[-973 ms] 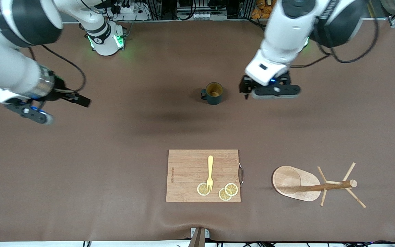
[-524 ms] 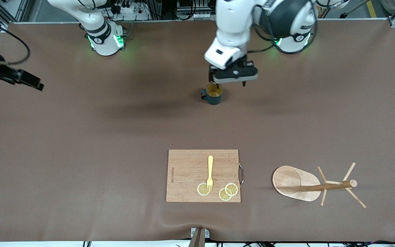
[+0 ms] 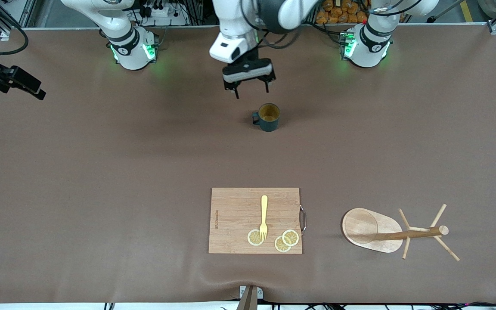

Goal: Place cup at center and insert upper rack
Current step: 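Retract the right gripper while the left gripper moves above the mug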

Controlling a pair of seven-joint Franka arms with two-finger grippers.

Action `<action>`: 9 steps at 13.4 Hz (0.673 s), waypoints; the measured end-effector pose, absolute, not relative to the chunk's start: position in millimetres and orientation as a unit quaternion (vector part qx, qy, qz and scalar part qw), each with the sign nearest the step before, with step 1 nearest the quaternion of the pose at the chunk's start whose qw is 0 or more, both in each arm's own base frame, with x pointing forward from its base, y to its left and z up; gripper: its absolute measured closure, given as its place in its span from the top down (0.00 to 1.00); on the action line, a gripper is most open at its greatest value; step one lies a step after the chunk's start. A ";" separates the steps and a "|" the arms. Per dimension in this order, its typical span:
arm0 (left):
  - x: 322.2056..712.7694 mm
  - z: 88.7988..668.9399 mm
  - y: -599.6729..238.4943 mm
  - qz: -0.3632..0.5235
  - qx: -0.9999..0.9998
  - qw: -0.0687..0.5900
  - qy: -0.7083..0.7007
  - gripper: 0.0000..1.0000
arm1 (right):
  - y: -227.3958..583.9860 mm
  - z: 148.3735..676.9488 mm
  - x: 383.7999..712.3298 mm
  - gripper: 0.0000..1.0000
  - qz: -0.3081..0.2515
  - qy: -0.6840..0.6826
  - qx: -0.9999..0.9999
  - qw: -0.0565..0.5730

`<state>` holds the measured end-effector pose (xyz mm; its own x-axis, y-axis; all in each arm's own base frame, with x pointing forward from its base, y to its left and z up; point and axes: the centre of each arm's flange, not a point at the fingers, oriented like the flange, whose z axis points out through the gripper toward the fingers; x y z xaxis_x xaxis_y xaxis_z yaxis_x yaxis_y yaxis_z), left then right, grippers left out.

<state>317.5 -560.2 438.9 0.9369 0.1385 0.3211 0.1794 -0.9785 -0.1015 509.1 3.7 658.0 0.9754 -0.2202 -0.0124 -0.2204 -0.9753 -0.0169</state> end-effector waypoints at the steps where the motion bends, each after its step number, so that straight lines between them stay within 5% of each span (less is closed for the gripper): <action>1: 304.2 427.5 -572.6 -0.172 -0.979 0.068 -0.084 1.00 | 3.4 659.1 509.9 1.00 0.001 0.111 -0.994 0.009; 9: 208.9 308.4 -638.4 -0.301 -0.944 0.076 -0.114 1.00 | 2.7 666.5 512.7 1.00 -0.018 0.111 -0.994 0.011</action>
